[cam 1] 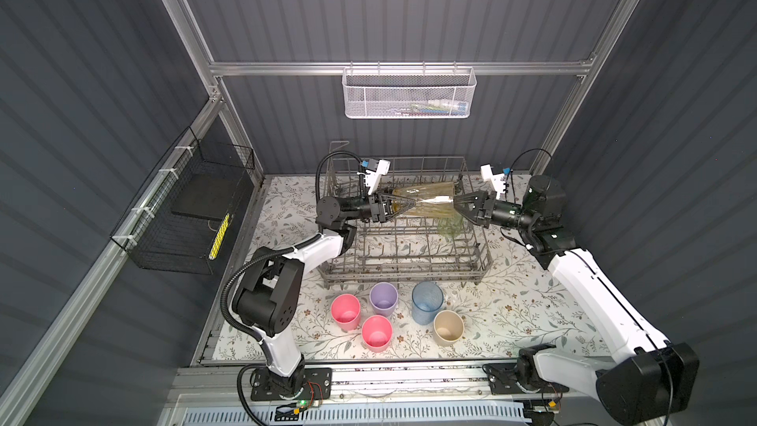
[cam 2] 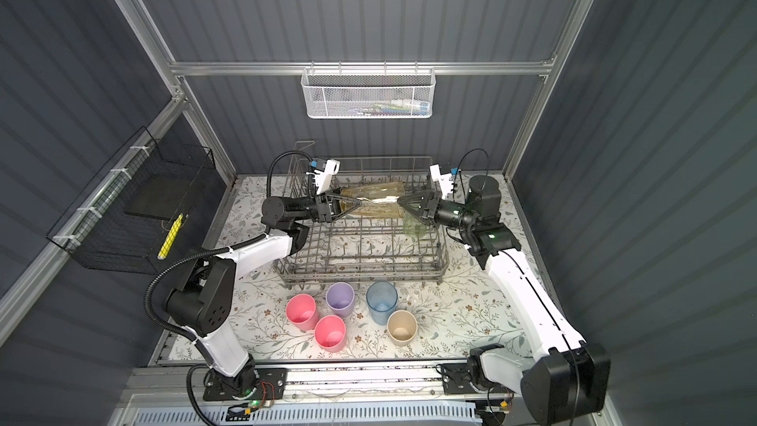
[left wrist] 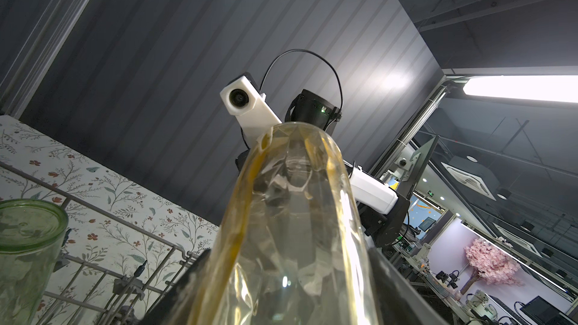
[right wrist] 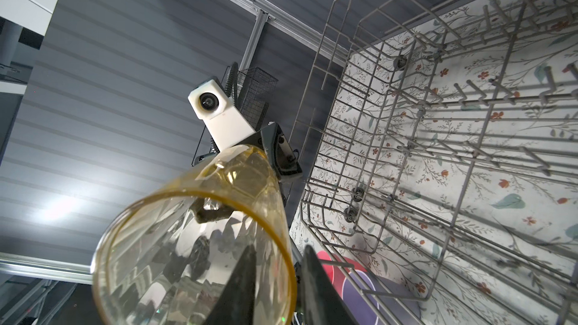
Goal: Load cups into a dish rack
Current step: Place the cup upside down at the dish rack.
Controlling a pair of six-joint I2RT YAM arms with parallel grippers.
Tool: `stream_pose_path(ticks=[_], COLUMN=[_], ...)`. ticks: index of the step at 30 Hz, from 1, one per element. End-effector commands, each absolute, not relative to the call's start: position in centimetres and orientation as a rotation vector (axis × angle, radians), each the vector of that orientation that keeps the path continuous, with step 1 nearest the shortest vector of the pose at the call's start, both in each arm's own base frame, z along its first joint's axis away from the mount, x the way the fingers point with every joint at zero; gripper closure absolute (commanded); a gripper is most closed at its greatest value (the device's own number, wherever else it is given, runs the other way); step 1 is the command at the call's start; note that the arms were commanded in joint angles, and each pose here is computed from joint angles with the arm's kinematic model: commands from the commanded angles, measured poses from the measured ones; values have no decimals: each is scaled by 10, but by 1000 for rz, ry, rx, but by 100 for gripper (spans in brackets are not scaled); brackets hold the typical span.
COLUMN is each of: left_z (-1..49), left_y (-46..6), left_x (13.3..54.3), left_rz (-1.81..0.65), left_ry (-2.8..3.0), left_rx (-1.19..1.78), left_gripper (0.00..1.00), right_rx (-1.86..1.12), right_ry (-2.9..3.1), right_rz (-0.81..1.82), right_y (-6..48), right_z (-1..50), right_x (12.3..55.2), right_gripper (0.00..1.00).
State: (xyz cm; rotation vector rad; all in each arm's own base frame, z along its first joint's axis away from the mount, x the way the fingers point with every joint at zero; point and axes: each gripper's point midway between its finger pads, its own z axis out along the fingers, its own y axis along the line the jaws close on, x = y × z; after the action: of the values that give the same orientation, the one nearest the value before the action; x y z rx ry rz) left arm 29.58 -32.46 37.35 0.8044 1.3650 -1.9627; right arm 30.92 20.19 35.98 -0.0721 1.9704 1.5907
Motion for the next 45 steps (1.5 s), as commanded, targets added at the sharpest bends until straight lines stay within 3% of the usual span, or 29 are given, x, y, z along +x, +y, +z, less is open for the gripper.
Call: stream_pose_path(ticks=[1, 10, 17, 24, 28, 45], left_z=[397, 394, 377, 341, 350, 295], left_y=[-314, -314, -322, -326, -328, -230], left_x=[287, 296, 315, 328, 326, 368], left_rz=[-1924, -1898, -1747, -1354, -1229, -339], left_ry=[1263, 1292, 1471, 1812, 1861, 2344], left_rx=[829, 802, 784, 836, 871, 661], left_gripper=[50, 50, 50, 50, 50, 49], right_rx=[-113, -79, 39, 162, 208, 238], right_ry=[1935, 1921, 1980, 2078, 2105, 2172], right_rz=[1586, 1522, 1255, 890, 745, 635], right_y=[197, 177, 135, 91, 72, 57], right_z=[371, 373, 360, 337, 327, 292], right_x=[300, 293, 287, 278, 277, 280], right_gripper=[67, 63, 62, 61, 61, 60])
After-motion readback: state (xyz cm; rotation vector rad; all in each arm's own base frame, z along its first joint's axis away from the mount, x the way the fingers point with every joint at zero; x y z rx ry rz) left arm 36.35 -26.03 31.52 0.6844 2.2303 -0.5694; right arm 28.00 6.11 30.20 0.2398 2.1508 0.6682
